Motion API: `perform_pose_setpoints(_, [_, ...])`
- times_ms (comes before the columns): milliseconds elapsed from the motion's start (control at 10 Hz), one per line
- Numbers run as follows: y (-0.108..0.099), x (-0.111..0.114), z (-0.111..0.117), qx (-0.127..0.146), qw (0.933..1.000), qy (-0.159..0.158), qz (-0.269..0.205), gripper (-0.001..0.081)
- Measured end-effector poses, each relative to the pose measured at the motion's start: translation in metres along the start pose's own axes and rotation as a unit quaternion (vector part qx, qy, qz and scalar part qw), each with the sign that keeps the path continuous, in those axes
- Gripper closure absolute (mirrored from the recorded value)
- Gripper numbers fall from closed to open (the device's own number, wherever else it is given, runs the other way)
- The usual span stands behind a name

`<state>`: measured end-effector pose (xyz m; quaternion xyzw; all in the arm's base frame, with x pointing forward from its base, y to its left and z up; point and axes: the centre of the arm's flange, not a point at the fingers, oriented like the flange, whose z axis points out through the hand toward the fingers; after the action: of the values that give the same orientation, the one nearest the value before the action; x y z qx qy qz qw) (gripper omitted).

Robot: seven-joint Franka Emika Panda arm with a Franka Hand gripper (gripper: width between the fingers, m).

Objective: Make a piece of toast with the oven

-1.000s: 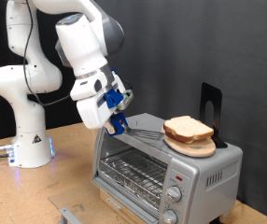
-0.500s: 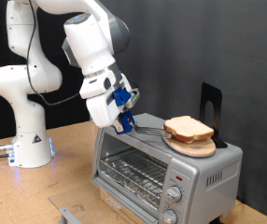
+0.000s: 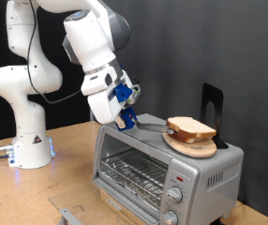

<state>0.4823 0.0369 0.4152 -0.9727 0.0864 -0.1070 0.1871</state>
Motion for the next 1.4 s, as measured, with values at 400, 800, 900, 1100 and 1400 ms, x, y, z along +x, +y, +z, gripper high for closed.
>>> perform_pose_setpoints(400, [0.0,-0.007,-0.002,0.0,1.0,-0.006,-0.002,0.0422])
perform_pose_setpoints(800, [-0.002,-0.004,-0.009,-0.002,0.9999,0.011,-0.003,0.0422])
perform_pose_setpoints(900, [-0.003,-0.004,-0.009,-0.004,0.9999,0.01,-0.003,0.0422])
perform_pose_setpoints(1100, [-0.006,-0.006,-0.005,-0.011,0.9999,0.001,-0.004,0.0422])
perform_pose_setpoints(1400, [-0.015,-0.006,0.0,-0.016,0.9998,-0.011,-0.005,0.0422])
